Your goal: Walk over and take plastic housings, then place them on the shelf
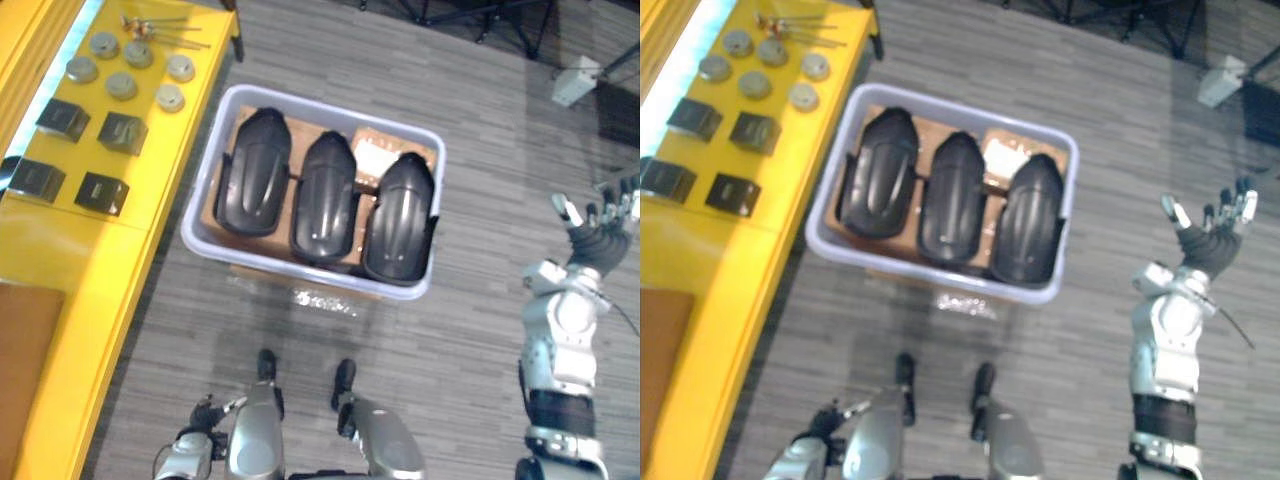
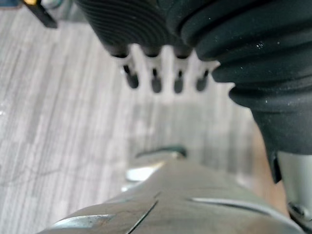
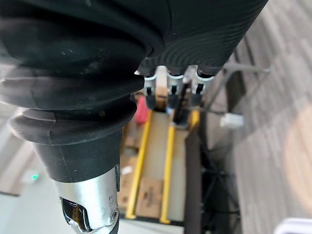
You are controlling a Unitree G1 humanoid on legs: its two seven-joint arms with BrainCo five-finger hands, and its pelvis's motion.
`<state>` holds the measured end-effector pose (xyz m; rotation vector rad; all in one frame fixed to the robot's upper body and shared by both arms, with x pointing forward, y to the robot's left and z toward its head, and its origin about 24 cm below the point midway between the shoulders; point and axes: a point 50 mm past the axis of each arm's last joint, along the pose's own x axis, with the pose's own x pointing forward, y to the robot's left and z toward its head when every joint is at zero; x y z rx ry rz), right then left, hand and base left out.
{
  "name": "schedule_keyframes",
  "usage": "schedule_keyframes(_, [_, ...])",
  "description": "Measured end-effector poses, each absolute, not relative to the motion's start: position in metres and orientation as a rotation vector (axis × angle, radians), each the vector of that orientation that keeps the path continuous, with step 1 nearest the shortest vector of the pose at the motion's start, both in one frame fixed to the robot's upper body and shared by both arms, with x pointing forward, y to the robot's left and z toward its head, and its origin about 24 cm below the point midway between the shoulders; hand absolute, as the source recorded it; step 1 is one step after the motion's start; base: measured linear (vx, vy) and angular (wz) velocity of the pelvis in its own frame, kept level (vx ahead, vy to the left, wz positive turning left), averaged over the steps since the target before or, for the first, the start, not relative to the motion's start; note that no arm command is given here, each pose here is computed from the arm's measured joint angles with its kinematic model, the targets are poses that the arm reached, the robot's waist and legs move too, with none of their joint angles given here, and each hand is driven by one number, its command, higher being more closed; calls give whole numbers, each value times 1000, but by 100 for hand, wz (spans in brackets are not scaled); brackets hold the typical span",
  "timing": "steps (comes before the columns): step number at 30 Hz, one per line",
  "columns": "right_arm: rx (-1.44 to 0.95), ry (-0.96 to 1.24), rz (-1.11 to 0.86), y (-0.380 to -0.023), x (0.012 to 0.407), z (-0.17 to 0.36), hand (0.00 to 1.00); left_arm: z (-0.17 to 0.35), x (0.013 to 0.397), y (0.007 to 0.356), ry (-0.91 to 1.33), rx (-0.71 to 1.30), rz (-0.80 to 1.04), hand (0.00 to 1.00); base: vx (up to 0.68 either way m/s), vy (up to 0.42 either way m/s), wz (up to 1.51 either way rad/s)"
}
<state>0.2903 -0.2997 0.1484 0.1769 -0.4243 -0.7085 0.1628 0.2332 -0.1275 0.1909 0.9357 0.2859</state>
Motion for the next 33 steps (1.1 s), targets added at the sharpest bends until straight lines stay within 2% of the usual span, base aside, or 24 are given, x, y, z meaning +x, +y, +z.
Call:
schedule_keyframes(11, [119, -216, -828, -335, 309, 134, 0, -125, 177, 223, 906, 169, 276, 0, -42, 54, 9])
schedule_keyframes(33, [-45, -51, -763, -341, 347, 162, 0, -123, 188, 201, 860, 141, 193, 0, -1, 21, 5])
